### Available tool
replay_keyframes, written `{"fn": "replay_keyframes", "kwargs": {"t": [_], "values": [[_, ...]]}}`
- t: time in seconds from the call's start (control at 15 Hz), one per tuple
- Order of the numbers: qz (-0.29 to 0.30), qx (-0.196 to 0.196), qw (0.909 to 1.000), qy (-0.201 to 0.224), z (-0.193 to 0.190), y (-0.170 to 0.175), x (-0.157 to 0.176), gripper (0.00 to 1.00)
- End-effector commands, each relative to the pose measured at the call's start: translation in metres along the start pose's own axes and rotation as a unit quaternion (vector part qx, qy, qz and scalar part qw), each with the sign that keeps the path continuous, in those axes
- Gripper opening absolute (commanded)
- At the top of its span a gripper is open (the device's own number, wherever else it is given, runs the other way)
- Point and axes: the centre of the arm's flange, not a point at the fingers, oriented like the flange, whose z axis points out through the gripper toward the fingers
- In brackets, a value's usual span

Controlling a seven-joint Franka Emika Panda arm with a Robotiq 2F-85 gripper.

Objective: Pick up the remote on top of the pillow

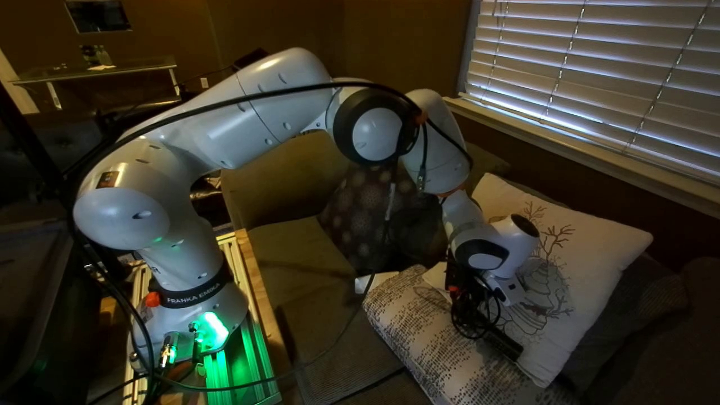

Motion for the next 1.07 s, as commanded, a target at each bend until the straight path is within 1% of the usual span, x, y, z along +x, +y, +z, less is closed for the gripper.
{"fn": "replay_keyframes", "kwargs": {"t": [0.0, 0.07, 0.13, 0.2, 0.27, 0.33, 0.47, 0.53, 0.6, 0.73, 0.87, 1.0], "values": [[-0.002, 0.003, 0.9999, -0.016, -0.007, 0.001, -0.005, 0.77], [0.000, 0.003, 0.9998, -0.018, -0.008, 0.002, -0.005, 0.55], [0.000, 0.003, 0.9998, -0.018, -0.008, 0.002, -0.005, 0.59], [0.001, 0.006, 0.9998, -0.018, -0.009, 0.002, -0.006, 0.58], [0.001, 0.008, 0.9998, -0.018, -0.011, 0.001, -0.007, 0.52], [0.002, 0.010, 0.9998, -0.018, -0.012, 0.001, -0.008, 0.43], [0.002, 0.016, 0.9997, -0.020, -0.017, -0.001, -0.010, 0.28], [-0.001, 0.020, 0.9996, -0.022, -0.020, -0.002, -0.012, 0.23], [-0.001, 0.023, 0.9994, -0.025, -0.022, -0.002, -0.014, 0.19], [0.004, 0.031, 0.9991, -0.027, -0.026, -0.001, -0.017, 0.16], [0.012, 0.042, 0.9988, -0.024, -0.033, 0.000, -0.020, 0.16], [0.026, 0.064, 0.9973, -0.026, -0.041, -0.001, -0.025, 0.16]]}}
